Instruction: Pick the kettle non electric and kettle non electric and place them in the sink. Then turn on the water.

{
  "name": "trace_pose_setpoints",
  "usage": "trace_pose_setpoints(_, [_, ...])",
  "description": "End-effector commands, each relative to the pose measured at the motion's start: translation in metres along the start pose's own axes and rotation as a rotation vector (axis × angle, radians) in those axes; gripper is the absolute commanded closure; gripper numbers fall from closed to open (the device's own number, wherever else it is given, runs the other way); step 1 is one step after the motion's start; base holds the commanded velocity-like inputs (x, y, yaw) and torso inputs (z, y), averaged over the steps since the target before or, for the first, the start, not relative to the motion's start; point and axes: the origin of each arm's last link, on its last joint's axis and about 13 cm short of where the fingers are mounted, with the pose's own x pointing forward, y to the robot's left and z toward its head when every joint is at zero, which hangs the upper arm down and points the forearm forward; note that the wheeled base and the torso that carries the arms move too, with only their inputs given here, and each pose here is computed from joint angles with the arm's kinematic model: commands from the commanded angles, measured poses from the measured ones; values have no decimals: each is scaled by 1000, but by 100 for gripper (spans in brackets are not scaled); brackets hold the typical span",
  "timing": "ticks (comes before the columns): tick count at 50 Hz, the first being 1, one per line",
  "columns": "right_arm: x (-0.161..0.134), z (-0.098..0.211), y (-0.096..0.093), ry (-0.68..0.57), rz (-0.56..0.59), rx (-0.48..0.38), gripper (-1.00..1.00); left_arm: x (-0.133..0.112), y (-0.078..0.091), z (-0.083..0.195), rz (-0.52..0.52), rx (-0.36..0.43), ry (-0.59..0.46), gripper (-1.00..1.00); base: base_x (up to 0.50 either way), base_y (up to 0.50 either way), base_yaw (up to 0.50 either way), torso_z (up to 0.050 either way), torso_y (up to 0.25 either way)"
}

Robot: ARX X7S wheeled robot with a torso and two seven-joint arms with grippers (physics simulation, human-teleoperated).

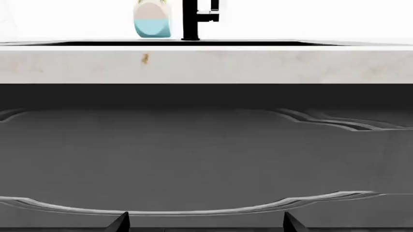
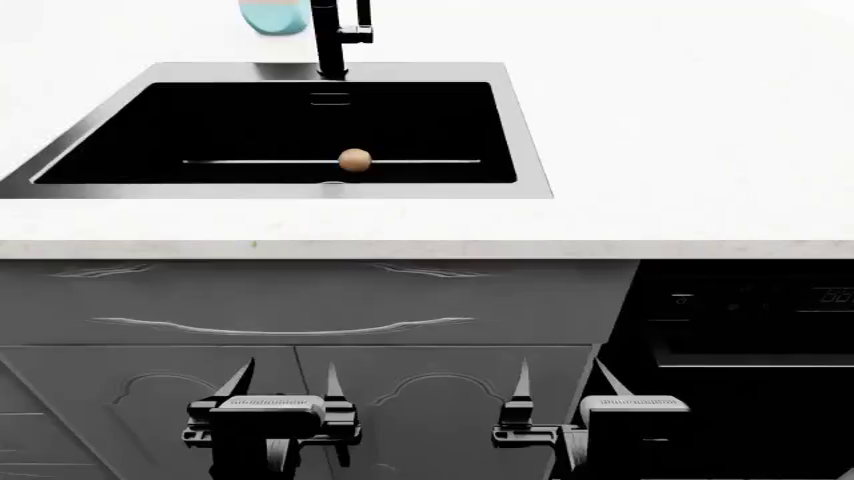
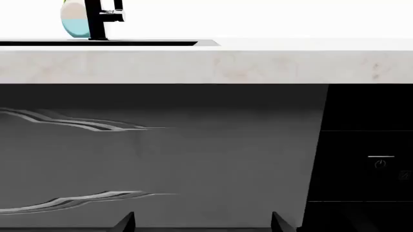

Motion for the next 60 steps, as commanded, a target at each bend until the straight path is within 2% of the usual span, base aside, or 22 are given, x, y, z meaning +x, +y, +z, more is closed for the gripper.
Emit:
trace_pose_setpoints(1, [1, 0, 1, 0, 2, 6, -100, 0, 1, 0, 6, 1, -1, -100, 0, 0, 0, 0, 0])
trace_pose_setpoints(12, [6, 1, 3, -8, 18, 3, -100, -2, 4, 3, 29, 10, 1, -100, 0, 0, 0, 0, 0])
trace_pose_setpoints(20, [3, 8, 3, -13, 11, 10, -100, -5, 4, 9, 4, 41, 11, -100, 0, 0, 0, 0, 0])
trace_pose_setpoints(23, [2, 10, 2, -13, 10, 3, -100, -6, 2, 17, -25, 68, -1, -100, 0, 0, 0, 0, 0])
trace_pose_setpoints(29, [0, 25, 1, -18, -3, -17, -100, -8, -4, 46, -31, 71, 5, -100, 0, 0, 0, 0, 0])
trace_pose_setpoints(33, [4, 48, 1, -38, -14, -19, -100, -6, -8, 75, -50, 86, -3, -100, 0, 0, 0, 0, 0])
trace_pose_setpoints(36, [7, 69, 1, -42, -33, -23, -100, 2, -6, 106, -27, 38, 9, -100, 0, 0, 0, 0, 0])
trace_pose_setpoints(39, [13, 92, -2, -35, -69, -42, -100, 5, -8, 138, -42, 87, -16, -100, 0, 0, 0, 0, 0])
trace_pose_setpoints(42, [19, 118, -4, -32, -89, -51, -100, 5, -9, 168, -40, 77, -9, -100, 0, 0, 0, 0, 0])
trace_pose_setpoints(43, [21, 133, -4, -36, -91, -48, -100, 8, -10, 182, 8, 53, 20, -100, 0, 0, 0, 0, 0])
trace_pose_setpoints(46, [26, 170, -4, -63, -77, -48, -100, 16, -10, 209, 19, 55, 15, -100, 0, 0, 0, 0, 0])
trace_pose_setpoints(48, [29, 201, -6, -70, -60, -54, -100, 32, 14, 236, 194, 89, -12, -100, 0, 0, 0, 0, 0])
trace_pose_setpoints(49, [32, 218, -7, -107, -69, -100, -100, 38, 15, 248, 229, 85, -10, -100, 0, 0, 0, 0, 0])
trace_pose_setpoints(50, [35, 236, -7, -100, -82, -106, -100, 43, 11, 259, 245, 57, 1, -100, 0, 0, 0, 0, 0])
trace_pose_setpoints(51, [35, 244, -7, -128, -75, -114, -100, 40, 5, 263, 249, 79, -3, -100, 0, 0, 0, 0, 0])
trace_pose_setpoints(52, [39, 260, -5, -130, -61, -152, -100, 36, 0, 271, 255, 147, -15, -100, 0, 0, 0, 0, 0])
trace_pose_setpoints(53, [46, 272, -4, -125, -38, -196, -100, 38, -2, 280, 270, 75, 10, -100, 0, 0, 0, 0, 0])
trace_pose_setpoints(54, [49, 285, -2, -152, -26, -210, -100, 34, -4, 293, 284, 53, 0, -100, 0, 0, 0, 0, 0])
trace_pose_setpoints(55, [53, 294, -2, -147, -15, -214, -100, 26, -7, 303, 255, 48, -8, -100, 0, 0, 0, 0, 0])
trace_pose_setpoints(57, [57, 310, 0, -142, -9, -216, -100, 10, -10, 324, 57, 49, 12, -100, 0, 0, 0, 0, 0])
trace_pose_setpoints(58, [56, 322, 0, -154, 9, -196, -100, 7, -12, 343, 8, 36, -8, -100, 0, 0, 0, 0, 0])
trace_pose_setpoints(60, [55, 328, 1, -137, 24, -219, -100, 10, -11, 357, 15, 41, -15, -100, 0, 0, 0, 0, 0])
